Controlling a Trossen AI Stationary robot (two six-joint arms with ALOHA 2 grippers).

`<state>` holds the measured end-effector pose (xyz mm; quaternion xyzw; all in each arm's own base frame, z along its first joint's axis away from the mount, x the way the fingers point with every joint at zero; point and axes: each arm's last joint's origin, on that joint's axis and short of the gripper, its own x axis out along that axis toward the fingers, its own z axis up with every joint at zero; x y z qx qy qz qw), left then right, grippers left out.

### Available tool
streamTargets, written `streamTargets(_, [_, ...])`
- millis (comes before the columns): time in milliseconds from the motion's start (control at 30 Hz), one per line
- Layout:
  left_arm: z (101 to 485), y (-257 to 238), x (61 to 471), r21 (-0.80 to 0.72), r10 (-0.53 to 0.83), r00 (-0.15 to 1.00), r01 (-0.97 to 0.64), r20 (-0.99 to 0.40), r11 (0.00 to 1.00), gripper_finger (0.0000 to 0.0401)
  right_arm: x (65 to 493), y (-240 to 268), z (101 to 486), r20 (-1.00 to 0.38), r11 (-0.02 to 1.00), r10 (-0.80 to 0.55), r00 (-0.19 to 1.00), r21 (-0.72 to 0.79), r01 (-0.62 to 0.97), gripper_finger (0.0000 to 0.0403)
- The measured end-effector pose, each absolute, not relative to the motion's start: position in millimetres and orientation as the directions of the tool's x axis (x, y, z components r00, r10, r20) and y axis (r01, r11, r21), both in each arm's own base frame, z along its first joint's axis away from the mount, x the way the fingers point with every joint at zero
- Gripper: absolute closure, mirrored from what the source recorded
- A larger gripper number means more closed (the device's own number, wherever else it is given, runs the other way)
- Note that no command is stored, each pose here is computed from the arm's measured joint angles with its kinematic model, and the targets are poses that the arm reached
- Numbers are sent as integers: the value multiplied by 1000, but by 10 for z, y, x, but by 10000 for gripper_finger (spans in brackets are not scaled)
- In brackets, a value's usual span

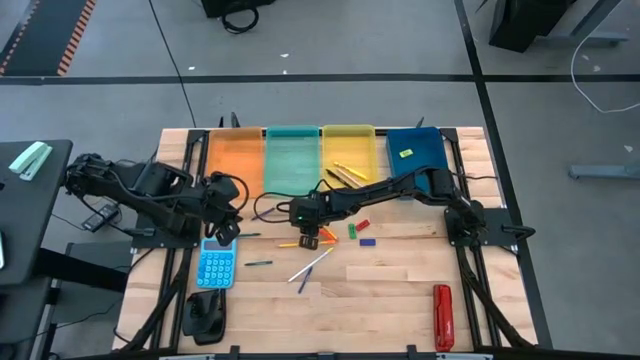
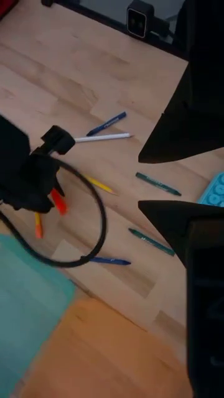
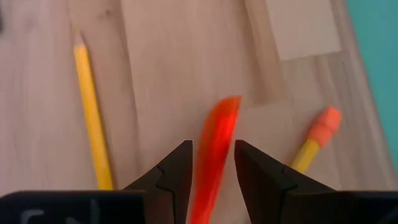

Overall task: Sort crayons/erasers/pens/pencils in bins
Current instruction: Put the orange pen into the yellow bin

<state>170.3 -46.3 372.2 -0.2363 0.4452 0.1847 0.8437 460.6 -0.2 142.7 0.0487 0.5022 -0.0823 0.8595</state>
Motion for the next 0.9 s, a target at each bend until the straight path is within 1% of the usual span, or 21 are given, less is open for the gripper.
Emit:
streamTargets(233, [3723, -482, 1698, -251, 95, 537, -535, -838, 806, 288, 4626, -73, 1344, -875, 967, -94, 475, 35, 254, 273])
streamTargets(333, [3723, -481, 1698, -252, 95, 537, -537, -838, 805, 287, 4622, -77, 1346, -878, 965, -70, 473, 60, 254, 273])
streamTargets(500, [3723, -481, 1699, -252, 96, 537, -537, -838, 805, 291, 4622, -63, 1346, -878, 967, -68, 473, 59, 248, 277])
streamTargets(600, [3723, -481, 1699, -252, 96, 537, -537, -838, 805, 291, 4622, -67, 1346, -878, 946, -69, 473, 92, 310, 298])
streamTargets(733, [3723, -481, 1698, -252, 96, 537, -538, -838, 804, 290, 4624, -69, 1351, -878, 920, -70, 473, 126, 372, 346])
streamTargets(800, [3723, -481, 1698, -252, 96, 537, -538, -838, 804, 290, 4643, -59, 1380, -876, 923, -53, 480, 141, 359, 363])
streamTargets(900, [3723, -481, 1699, -253, 96, 537, -538, -838, 804, 289, 4709, -48, 1495, -858, 938, -43, 512, 141, 316, 373])
